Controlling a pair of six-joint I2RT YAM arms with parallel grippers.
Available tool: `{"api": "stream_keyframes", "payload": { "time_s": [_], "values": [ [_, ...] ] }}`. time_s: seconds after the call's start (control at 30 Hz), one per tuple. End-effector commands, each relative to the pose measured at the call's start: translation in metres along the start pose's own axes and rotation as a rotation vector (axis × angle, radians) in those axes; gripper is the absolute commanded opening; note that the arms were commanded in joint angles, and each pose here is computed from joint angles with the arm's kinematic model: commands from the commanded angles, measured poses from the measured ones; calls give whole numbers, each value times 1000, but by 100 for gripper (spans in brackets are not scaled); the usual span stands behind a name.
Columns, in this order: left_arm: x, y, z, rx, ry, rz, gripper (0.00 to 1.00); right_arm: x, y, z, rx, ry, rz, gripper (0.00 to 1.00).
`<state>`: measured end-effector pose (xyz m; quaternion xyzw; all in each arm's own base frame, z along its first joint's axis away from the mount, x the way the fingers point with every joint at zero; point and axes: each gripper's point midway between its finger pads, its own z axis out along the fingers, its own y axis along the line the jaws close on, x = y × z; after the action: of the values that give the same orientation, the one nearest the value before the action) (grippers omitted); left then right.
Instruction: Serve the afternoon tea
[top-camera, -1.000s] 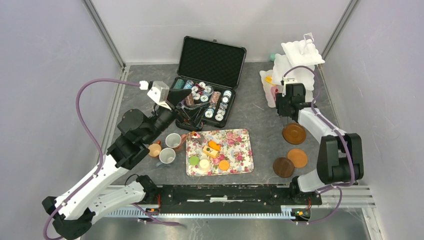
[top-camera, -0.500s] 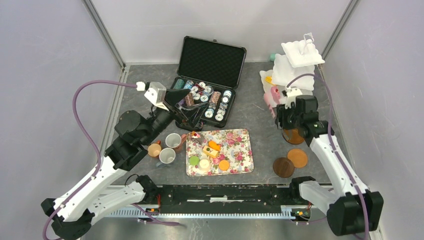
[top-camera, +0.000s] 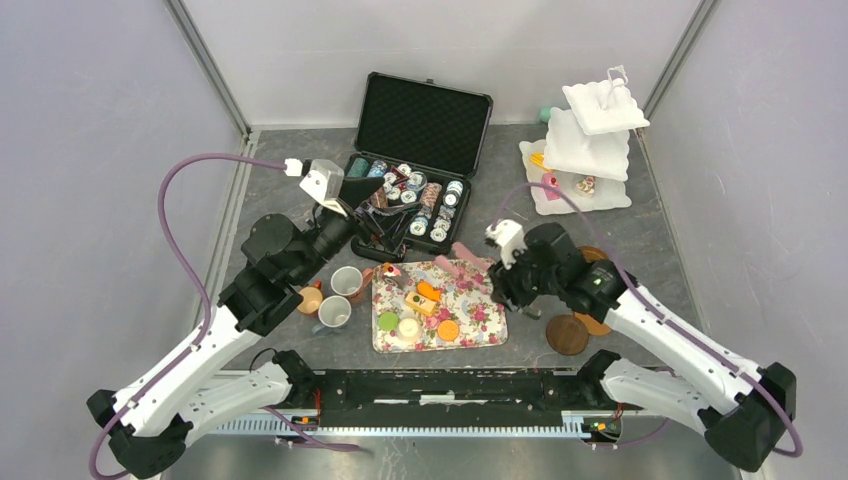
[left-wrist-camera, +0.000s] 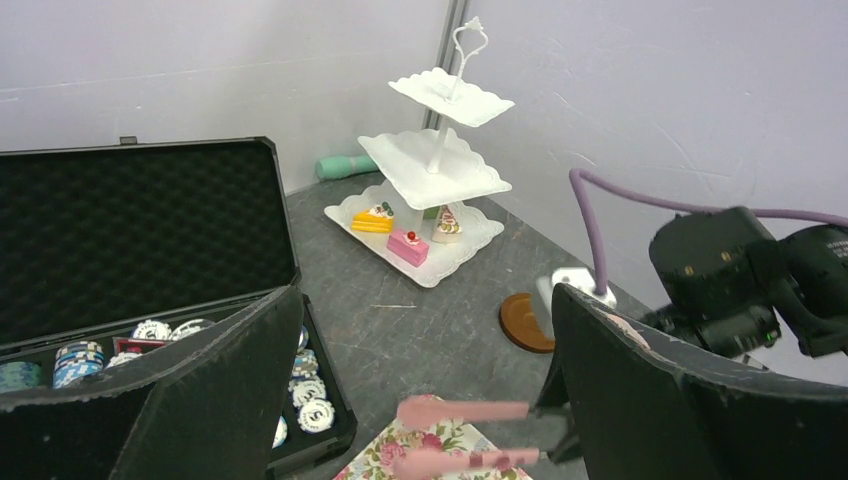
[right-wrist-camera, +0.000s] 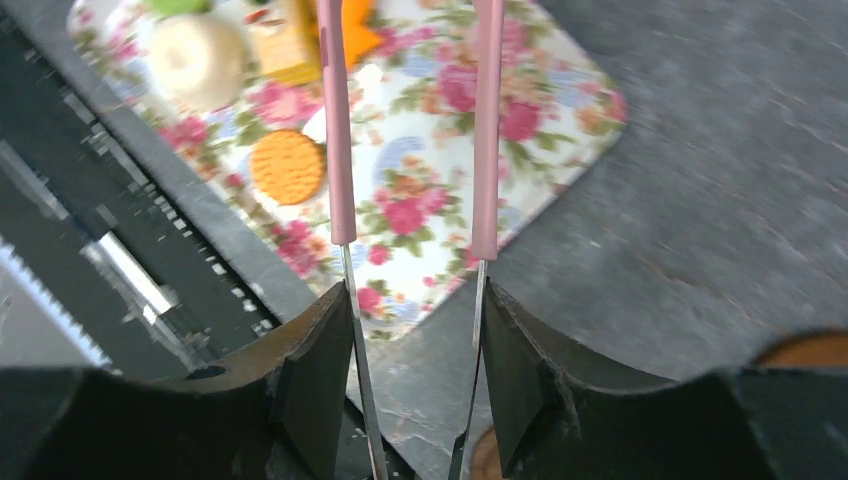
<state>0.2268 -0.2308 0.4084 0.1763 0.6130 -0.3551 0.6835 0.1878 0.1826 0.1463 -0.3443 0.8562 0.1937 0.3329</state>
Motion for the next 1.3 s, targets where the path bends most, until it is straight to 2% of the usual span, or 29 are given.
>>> {"api": "stream_keyframes", "payload": {
  "time_s": [0.0, 0.13, 0.23, 0.8, 1.27],
  "values": [
    [-15, 2, 2, -7, -38, 34, 100, -14, 46, 7, -116, -33, -87, 54],
    [-13, 2, 3, -6, -34, 35, 100, -5, 76, 17, -170, 8, -146, 55],
    [-12, 2, 4, -6, -29, 34, 100, 6, 82, 26, -156, 56, -176, 57],
    [-8, 2, 7, -5, -18, 32, 100, 36, 73, 52, -97, 156, -225, 57],
    [-7, 3, 7, -5, -13, 33, 100, 41, 73, 59, -86, 180, -237, 42]
  ]
}}
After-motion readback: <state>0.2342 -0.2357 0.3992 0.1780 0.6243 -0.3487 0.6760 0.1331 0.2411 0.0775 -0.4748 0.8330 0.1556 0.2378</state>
